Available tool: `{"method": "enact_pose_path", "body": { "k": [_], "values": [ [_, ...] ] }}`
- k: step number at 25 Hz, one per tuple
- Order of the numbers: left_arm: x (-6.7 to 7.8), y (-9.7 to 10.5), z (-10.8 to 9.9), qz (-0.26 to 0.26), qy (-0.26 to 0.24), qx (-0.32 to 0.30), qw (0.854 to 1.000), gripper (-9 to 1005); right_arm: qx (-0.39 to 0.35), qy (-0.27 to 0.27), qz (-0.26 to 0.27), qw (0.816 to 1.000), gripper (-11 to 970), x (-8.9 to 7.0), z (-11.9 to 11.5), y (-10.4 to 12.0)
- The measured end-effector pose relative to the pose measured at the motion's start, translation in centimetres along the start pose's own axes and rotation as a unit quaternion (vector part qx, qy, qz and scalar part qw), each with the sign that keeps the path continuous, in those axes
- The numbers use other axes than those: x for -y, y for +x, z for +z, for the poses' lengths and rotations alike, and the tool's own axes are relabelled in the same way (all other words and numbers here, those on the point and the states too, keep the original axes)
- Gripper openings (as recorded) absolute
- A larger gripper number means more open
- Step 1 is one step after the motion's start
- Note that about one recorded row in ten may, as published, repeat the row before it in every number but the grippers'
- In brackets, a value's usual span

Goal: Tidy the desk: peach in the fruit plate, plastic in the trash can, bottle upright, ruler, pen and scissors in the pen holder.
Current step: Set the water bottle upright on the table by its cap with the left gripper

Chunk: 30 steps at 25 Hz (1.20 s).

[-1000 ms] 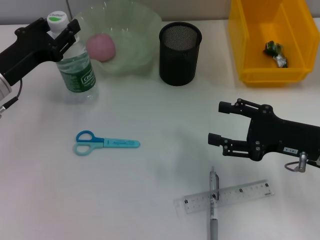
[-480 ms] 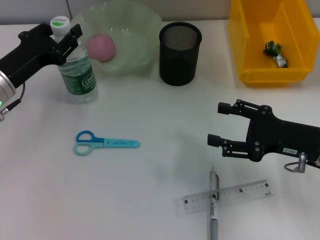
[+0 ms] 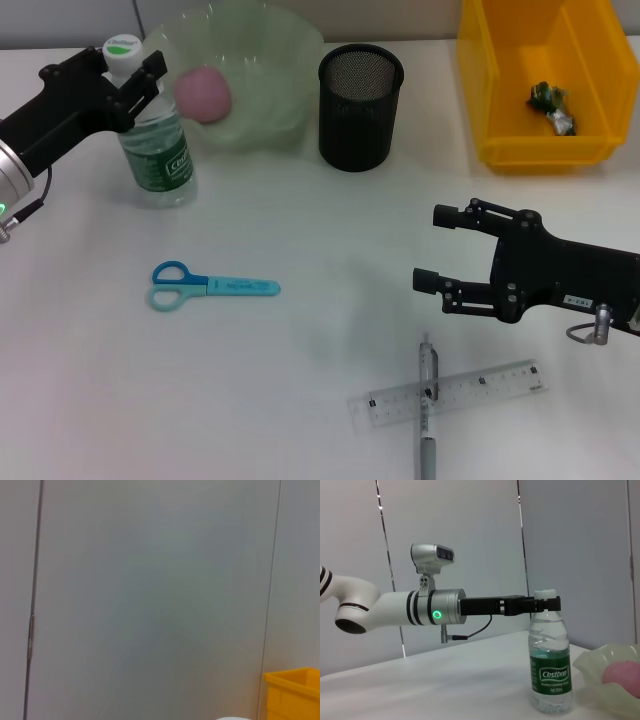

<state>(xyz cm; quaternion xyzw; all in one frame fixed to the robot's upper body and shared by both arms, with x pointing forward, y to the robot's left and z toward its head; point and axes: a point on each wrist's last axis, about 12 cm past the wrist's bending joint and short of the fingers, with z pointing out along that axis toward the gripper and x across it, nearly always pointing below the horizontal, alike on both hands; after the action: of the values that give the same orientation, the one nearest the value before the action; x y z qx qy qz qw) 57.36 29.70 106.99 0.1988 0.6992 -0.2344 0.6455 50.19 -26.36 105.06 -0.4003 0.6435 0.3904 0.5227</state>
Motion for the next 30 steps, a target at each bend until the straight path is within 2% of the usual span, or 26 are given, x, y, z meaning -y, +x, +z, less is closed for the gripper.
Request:
{"method": "enact_pose_path", "body": {
  "k": [30],
  "values": [
    [-0.02,-0.01,0.13,0.002,-0.001,-0.002,1.000,442,-0.003,0.004,0.000,1.000,818,0.12,0.11,0.03]
  ]
}}
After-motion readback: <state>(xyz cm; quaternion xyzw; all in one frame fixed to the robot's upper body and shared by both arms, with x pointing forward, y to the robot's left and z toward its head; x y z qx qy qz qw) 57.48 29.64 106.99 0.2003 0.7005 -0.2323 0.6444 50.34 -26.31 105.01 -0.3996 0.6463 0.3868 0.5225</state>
